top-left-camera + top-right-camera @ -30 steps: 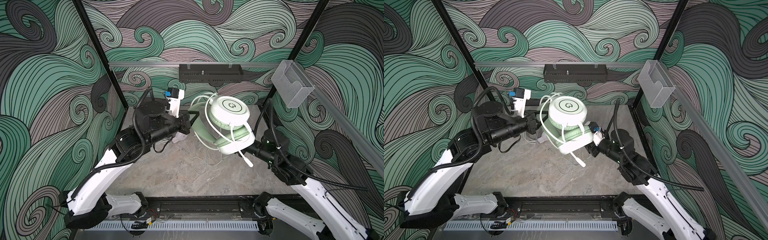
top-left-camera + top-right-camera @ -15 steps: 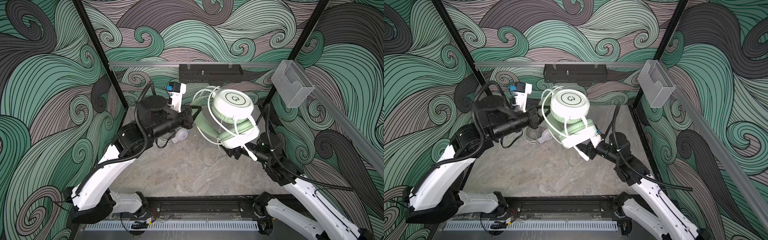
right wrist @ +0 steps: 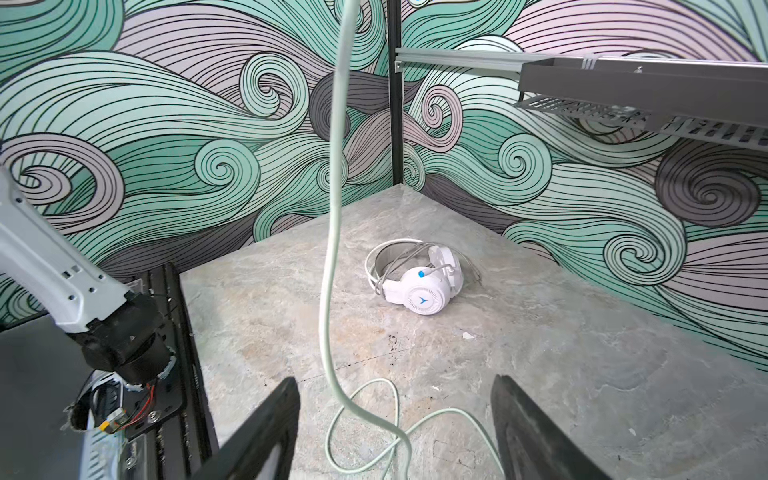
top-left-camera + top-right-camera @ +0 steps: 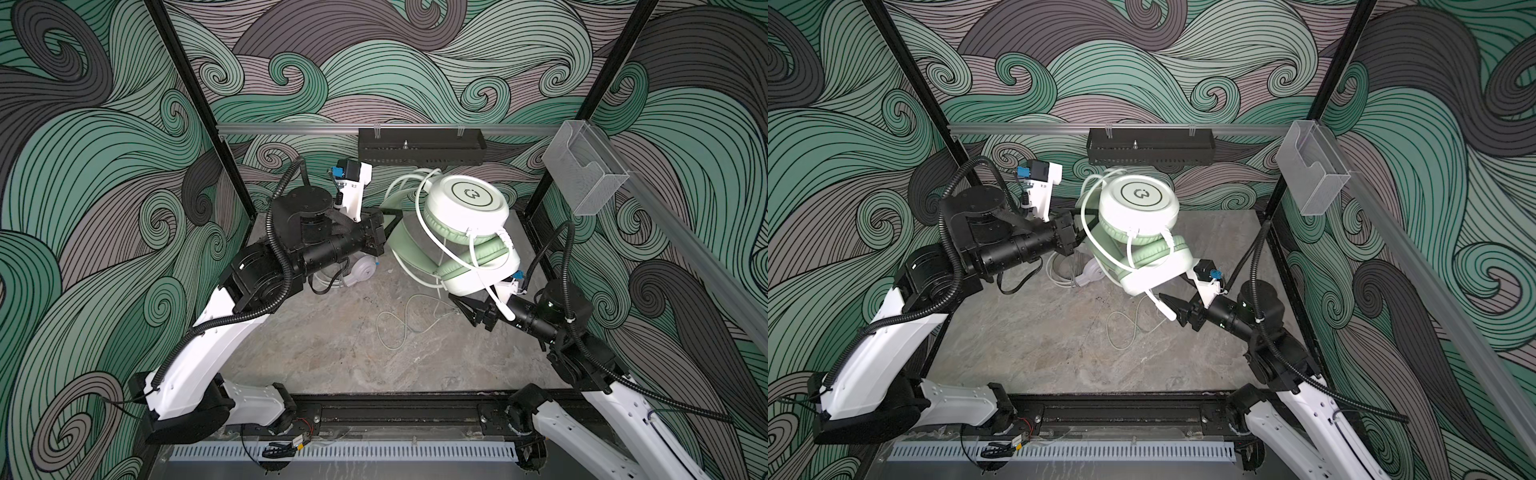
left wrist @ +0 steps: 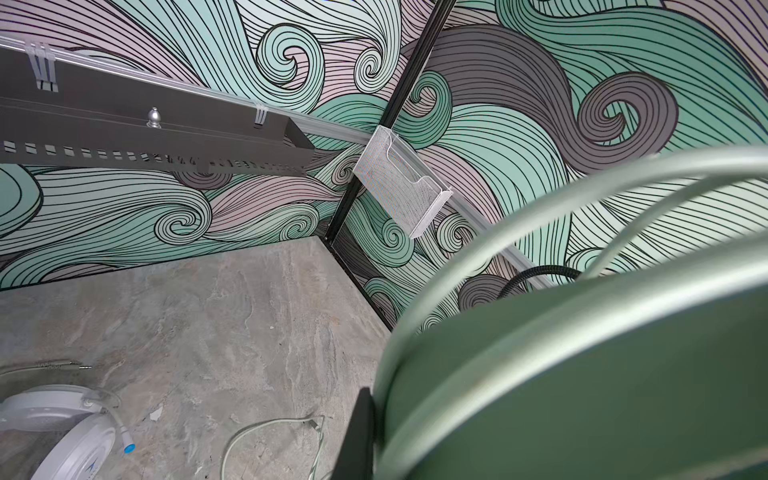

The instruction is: Wrap the headphones

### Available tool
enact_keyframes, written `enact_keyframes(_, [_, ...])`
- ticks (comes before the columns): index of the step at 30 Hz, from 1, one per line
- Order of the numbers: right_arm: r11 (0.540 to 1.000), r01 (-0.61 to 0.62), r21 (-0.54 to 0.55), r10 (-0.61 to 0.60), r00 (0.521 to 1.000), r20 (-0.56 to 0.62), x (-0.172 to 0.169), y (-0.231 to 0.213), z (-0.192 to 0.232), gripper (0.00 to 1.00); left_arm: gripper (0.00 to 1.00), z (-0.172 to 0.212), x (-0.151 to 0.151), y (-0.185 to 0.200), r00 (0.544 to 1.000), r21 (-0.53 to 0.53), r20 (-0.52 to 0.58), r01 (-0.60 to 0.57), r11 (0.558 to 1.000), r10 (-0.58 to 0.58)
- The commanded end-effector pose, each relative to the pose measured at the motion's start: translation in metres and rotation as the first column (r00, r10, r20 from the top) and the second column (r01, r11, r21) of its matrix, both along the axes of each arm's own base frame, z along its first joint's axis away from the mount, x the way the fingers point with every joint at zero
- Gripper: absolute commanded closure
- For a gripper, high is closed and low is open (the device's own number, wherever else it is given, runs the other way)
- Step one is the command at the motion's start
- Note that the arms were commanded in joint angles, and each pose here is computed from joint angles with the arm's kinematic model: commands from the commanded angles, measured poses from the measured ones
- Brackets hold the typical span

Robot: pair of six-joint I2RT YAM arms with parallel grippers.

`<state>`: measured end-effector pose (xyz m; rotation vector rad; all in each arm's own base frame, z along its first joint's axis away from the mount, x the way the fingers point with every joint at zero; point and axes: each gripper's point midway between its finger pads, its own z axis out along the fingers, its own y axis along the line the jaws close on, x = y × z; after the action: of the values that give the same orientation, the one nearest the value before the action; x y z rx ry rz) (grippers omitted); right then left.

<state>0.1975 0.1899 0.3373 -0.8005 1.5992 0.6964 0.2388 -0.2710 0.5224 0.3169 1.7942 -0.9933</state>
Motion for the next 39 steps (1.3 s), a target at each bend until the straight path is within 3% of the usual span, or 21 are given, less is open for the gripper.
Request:
enact_keyframes(1, [0.998,-0.046,0.037,0.048,0.998,-0.042,-0.004,0.007,-0.007,0.27,1.0,0.036,-0.006,0.012,0.998,-0.093,0.056,-0.01,0.996,0.015])
enact_keyframes(9, [0.99,-0.111,0.093,0.121,0.986,-0.114,-0.005,0.021,-0.029,0.29,1.0,0.031,-0.006,0.014,0.999,-0.081,0.045,-0.025,0.996,0.029])
enact_keyframes(27, [0.99,-0.121,0.073,0.135,0.963,-0.232,0.016,0.043,-0.089,0.32,1.0,0.028,-0.005,0.012,0.999,-0.097,0.032,-0.024,0.995,0.027])
enact_keyframes(30, [0.991,-0.119,0.068,0.131,0.963,-0.237,0.017,0.043,-0.096,0.37,1.0,0.029,-0.004,0.013,0.999,-0.102,0.032,-0.027,0.994,0.03])
enact_keyframes(35, [0.989,-0.131,0.061,0.142,0.961,-0.239,0.013,0.043,-0.099,0.65,1.0,0.028,-0.003,0.013,0.999,-0.102,0.027,-0.038,0.994,0.041])
enact_keyframes(39, [0.989,-0.137,0.047,0.144,0.961,-0.234,0.012,0.044,-0.098,0.79,1.0,0.026,-0.001,0.014,0.999,-0.102,0.022,-0.046,0.994,0.048])
